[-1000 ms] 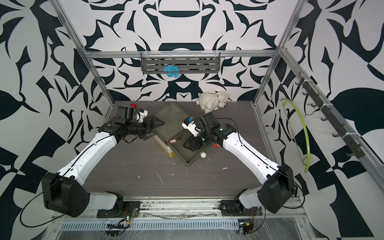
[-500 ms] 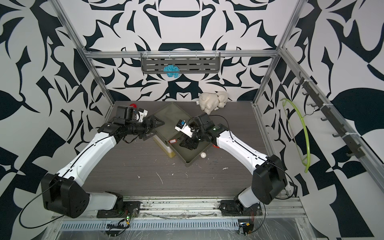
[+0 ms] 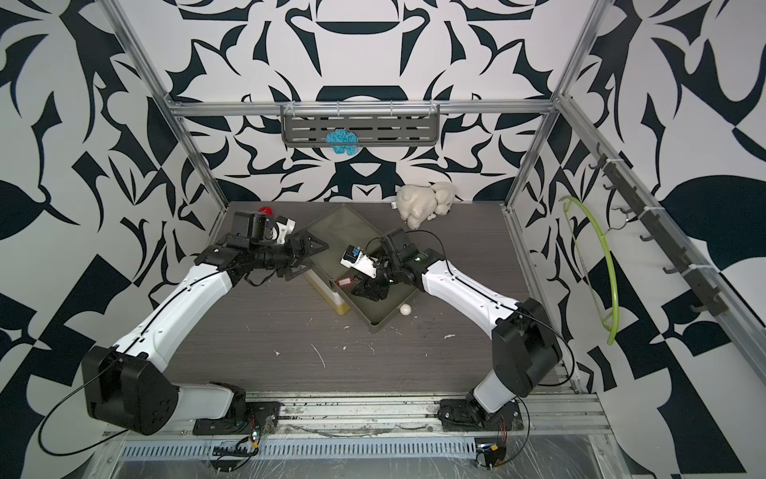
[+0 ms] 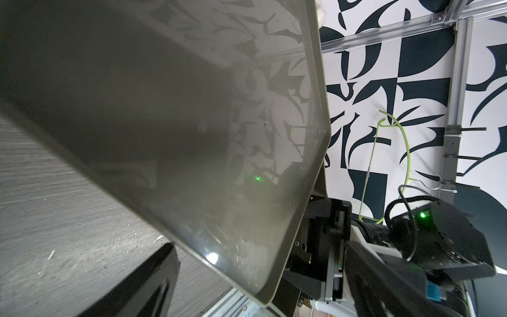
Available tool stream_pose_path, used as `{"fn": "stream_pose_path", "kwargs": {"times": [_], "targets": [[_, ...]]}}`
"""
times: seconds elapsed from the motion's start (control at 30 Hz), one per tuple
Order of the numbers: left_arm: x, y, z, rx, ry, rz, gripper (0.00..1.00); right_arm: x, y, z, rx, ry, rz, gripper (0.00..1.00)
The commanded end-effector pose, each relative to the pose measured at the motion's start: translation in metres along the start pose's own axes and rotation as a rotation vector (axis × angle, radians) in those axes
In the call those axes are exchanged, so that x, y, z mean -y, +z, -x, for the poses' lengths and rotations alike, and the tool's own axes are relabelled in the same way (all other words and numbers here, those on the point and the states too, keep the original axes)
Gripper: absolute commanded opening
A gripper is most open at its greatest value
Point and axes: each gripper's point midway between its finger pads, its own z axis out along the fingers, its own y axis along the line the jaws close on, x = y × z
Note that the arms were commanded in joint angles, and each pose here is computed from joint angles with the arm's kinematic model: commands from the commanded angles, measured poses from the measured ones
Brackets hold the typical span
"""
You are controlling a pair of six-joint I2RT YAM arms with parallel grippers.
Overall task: Take the keys out of the drawer
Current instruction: Pick up the key from the drawer.
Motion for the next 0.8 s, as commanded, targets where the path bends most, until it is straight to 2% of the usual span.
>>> {"fn": "stream_pose_path", "kwargs": {"times": [0.0, 0.5, 0.77], "targets": [[0.001, -0.004, -0.007, -0.014, 0.020, -0.024, 0.99, 0.005, -0.003, 0.024, 0.052, -0.081, -0.032, 0.59], [-0.003, -0.012, -0.007, -0.006, 0.000, -0.028, 0.99, 0.021, 0.000, 0.026, 0.011, -0.169, -0.165, 0.59], [-0.006, -0.012, -0.007, -0.010, -0.010, -0.025, 0.99, 0.026, 0.000, 0.028, 0.038, -0.189, -0.206, 0.62]]}}
